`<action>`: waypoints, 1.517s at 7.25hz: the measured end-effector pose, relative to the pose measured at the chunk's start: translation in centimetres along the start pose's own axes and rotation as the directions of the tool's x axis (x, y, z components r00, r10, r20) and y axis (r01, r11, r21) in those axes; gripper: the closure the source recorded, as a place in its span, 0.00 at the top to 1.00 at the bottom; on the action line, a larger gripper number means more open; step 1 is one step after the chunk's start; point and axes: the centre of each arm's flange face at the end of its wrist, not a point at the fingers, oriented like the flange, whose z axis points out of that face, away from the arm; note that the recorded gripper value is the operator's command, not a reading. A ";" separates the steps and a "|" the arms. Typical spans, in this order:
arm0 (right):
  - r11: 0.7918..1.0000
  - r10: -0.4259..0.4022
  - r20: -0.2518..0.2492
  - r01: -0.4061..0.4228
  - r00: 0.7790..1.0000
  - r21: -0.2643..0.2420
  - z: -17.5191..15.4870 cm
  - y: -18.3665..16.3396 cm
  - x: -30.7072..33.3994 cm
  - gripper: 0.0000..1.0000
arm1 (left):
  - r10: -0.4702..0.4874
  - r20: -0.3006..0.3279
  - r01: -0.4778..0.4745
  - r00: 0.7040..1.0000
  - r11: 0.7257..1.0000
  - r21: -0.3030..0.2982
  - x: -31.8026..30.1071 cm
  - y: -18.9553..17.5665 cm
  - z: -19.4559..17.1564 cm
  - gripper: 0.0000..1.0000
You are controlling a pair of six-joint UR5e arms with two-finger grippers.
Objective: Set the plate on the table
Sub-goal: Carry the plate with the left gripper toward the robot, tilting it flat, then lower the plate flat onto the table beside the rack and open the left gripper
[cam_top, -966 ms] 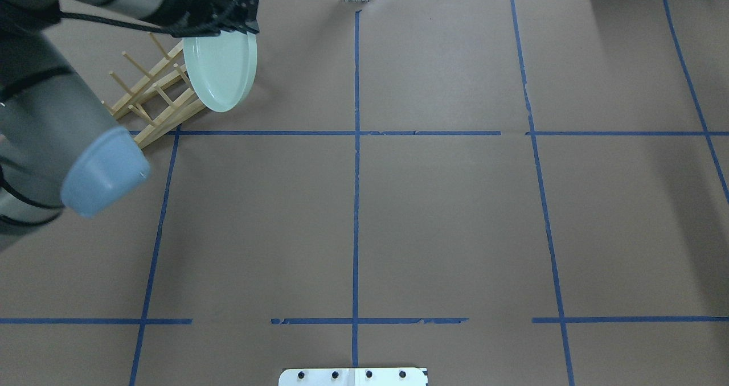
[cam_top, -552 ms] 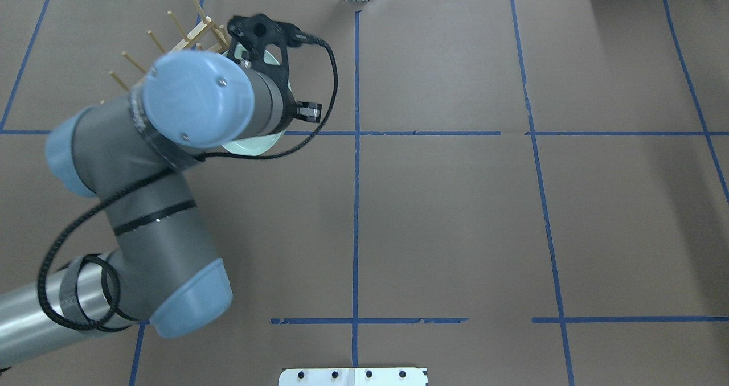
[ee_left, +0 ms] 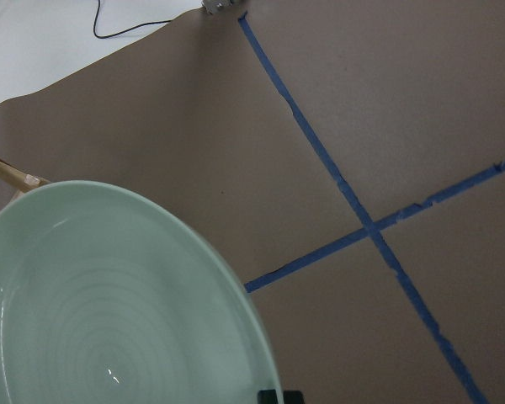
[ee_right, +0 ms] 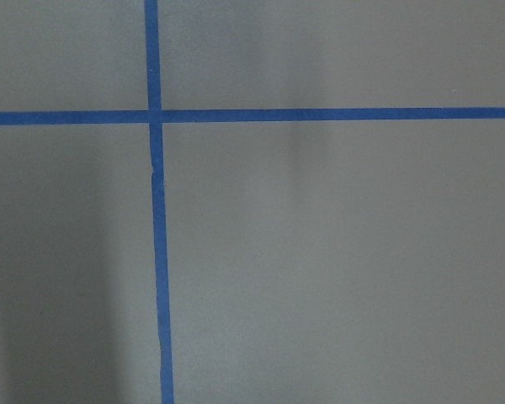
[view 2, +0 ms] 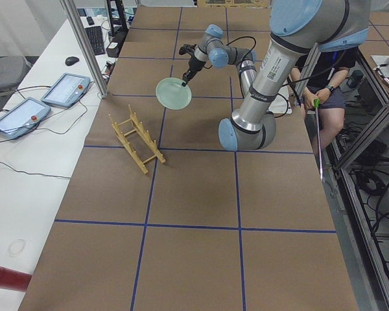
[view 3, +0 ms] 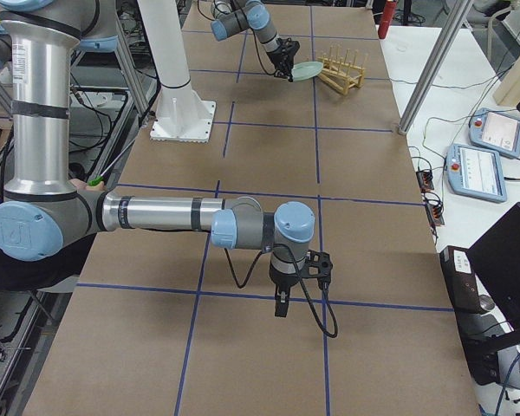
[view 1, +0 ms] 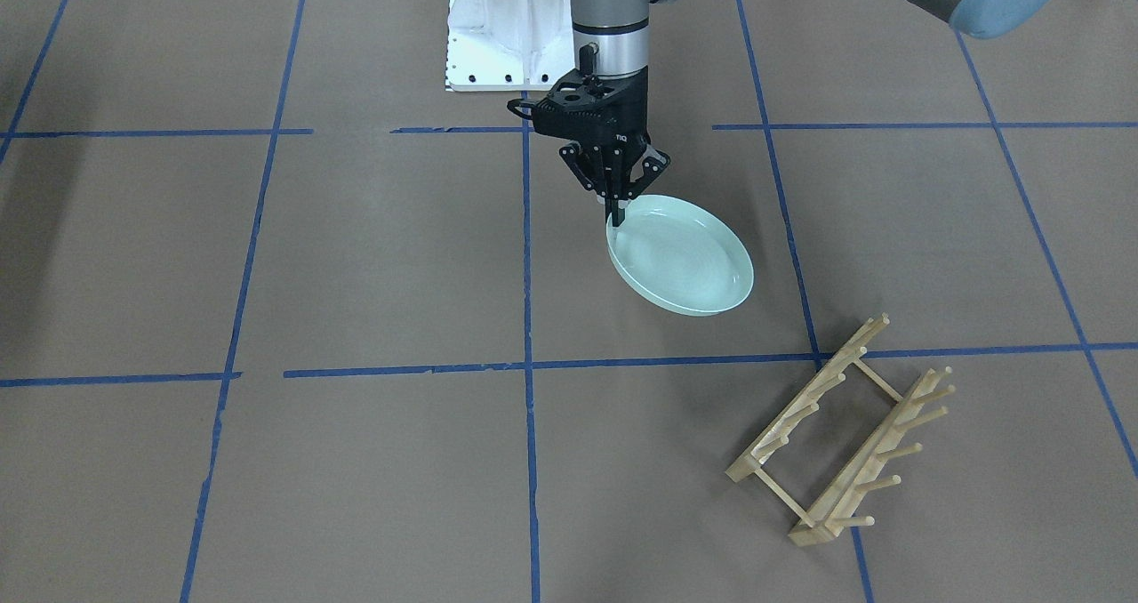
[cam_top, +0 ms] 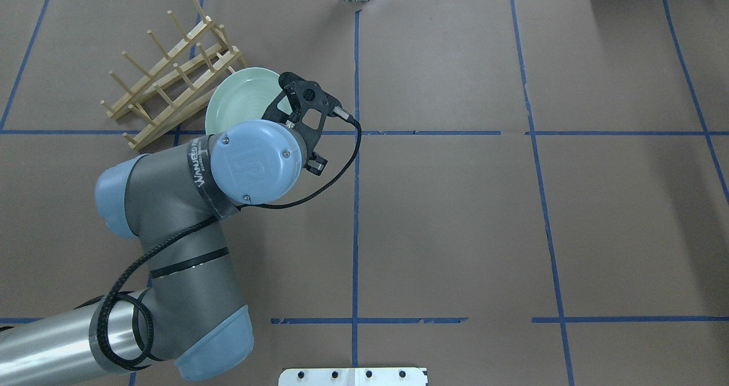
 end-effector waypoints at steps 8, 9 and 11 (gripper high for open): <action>1.000 0.000 0.000 0.000 1.000 0.000 0.0 0.0 0.0 1.00 | 0.091 0.080 -0.091 0.993 0.996 -0.007 2.9 2.3 3.3 1.00; 1.000 0.000 0.000 0.000 1.000 0.000 0.0 0.0 0.0 1.00 | 0.070 0.060 -0.072 0.996 0.997 0.029 2.6 1.9 2.1 1.00; 1.000 0.000 0.000 0.000 1.000 0.000 0.0 0.0 0.0 1.00 | -0.002 -0.026 0.004 1.000 0.997 0.077 -1.0 -0.6 -1.8 1.00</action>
